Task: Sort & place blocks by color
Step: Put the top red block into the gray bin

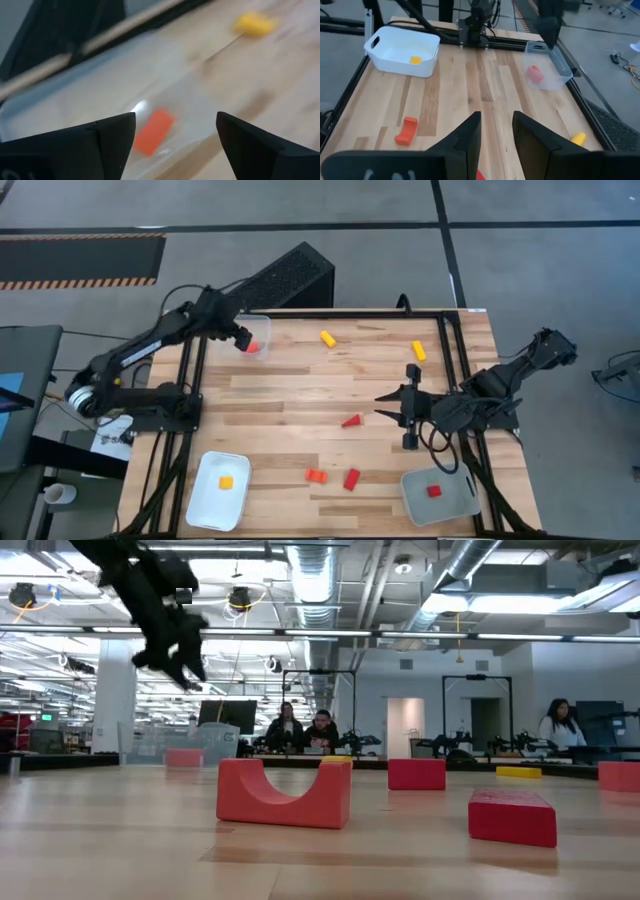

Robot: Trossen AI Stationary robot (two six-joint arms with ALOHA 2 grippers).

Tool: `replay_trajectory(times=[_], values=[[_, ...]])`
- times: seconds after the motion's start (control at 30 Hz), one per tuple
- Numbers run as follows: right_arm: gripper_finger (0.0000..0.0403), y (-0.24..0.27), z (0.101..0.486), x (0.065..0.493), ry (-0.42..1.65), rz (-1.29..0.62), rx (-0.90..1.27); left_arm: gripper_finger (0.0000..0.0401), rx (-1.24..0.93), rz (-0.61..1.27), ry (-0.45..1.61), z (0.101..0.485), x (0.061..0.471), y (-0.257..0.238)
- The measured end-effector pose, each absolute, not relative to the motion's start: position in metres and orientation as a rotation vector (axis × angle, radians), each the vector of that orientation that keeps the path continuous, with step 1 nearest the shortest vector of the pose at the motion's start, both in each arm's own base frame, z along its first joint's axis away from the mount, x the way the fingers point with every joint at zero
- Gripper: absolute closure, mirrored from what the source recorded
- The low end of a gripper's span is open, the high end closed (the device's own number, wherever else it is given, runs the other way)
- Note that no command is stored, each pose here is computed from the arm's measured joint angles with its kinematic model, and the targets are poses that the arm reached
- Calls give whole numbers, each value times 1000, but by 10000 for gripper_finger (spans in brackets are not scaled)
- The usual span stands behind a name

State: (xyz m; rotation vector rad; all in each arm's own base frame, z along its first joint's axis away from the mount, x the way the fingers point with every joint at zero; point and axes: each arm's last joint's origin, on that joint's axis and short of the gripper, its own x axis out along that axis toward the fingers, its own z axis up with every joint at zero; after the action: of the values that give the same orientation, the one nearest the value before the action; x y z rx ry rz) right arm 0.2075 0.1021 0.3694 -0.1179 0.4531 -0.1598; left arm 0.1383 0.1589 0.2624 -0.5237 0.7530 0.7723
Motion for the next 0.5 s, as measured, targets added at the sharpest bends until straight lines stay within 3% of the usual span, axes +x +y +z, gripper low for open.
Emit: replay_trajectory(times=[0.27,0.5], values=[[267,94,371,213,438,-201,-96,190,-373,581,433,308,130,87],[259,85,372,217,425,-243,-71,214,-278,457,181,293,122,49]])
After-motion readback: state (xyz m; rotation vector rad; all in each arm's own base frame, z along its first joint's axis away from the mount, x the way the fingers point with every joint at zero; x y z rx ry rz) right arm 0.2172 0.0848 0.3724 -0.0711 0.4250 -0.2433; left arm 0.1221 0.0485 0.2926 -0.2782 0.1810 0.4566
